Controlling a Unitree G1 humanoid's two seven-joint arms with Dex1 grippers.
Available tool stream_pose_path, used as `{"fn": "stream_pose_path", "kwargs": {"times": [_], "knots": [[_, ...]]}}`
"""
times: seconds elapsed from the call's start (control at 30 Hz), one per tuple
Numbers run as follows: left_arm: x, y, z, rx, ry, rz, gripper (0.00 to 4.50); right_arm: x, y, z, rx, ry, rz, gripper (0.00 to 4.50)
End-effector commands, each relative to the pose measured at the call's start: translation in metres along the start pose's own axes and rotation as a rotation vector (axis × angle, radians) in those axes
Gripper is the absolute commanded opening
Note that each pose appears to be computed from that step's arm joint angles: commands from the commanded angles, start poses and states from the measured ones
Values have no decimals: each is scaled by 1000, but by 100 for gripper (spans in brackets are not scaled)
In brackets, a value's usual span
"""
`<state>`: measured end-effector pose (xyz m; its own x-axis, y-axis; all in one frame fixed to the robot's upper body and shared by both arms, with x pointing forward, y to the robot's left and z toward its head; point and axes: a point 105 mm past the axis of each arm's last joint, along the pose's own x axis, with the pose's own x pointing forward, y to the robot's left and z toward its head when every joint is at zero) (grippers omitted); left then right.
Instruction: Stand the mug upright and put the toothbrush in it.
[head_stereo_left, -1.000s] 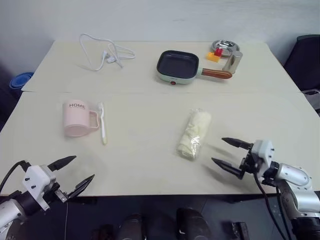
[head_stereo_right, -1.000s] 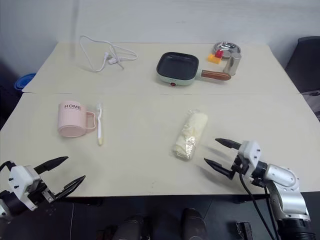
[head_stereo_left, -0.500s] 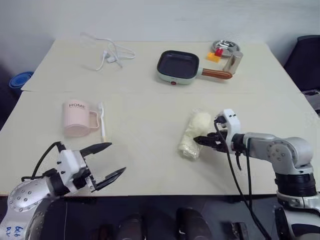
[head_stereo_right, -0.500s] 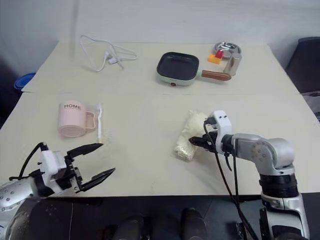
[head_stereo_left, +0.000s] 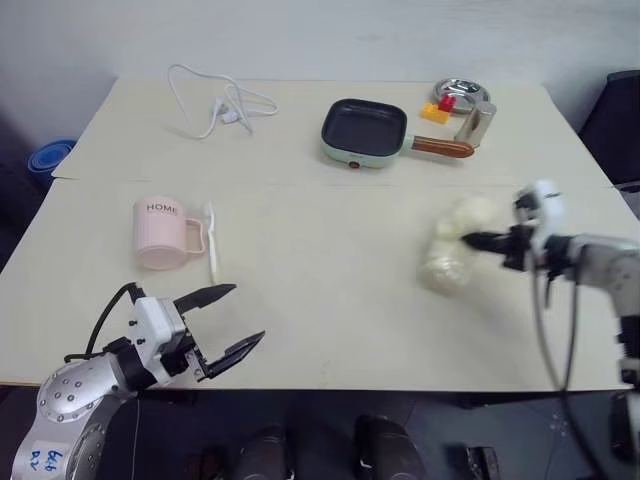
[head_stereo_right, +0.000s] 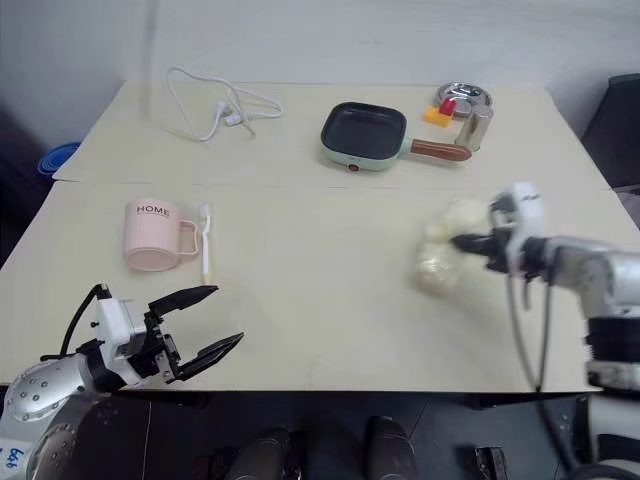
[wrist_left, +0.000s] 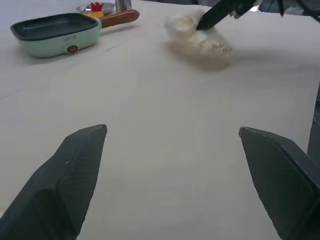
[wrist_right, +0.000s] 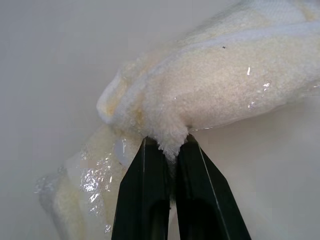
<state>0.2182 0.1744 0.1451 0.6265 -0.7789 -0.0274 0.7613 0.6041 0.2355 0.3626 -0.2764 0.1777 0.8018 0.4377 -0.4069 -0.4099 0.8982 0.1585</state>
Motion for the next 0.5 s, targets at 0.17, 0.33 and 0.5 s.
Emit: {"fn": "stream_pose_path", "kwargs": {"times": [0.17, 0.33, 0.5], "knots": [[-8, 10, -2, 1, 6, 64, 450, -25, -93, -2, -325, 131, -337, 2], [-19, 19, -5, -11, 19, 120, 450, -33, -111, -2, -353, 124, -436, 147], [-44, 32, -20, -50, 87, 257, 450, -58, -109, 32, -518, -13, -426, 320]]}}
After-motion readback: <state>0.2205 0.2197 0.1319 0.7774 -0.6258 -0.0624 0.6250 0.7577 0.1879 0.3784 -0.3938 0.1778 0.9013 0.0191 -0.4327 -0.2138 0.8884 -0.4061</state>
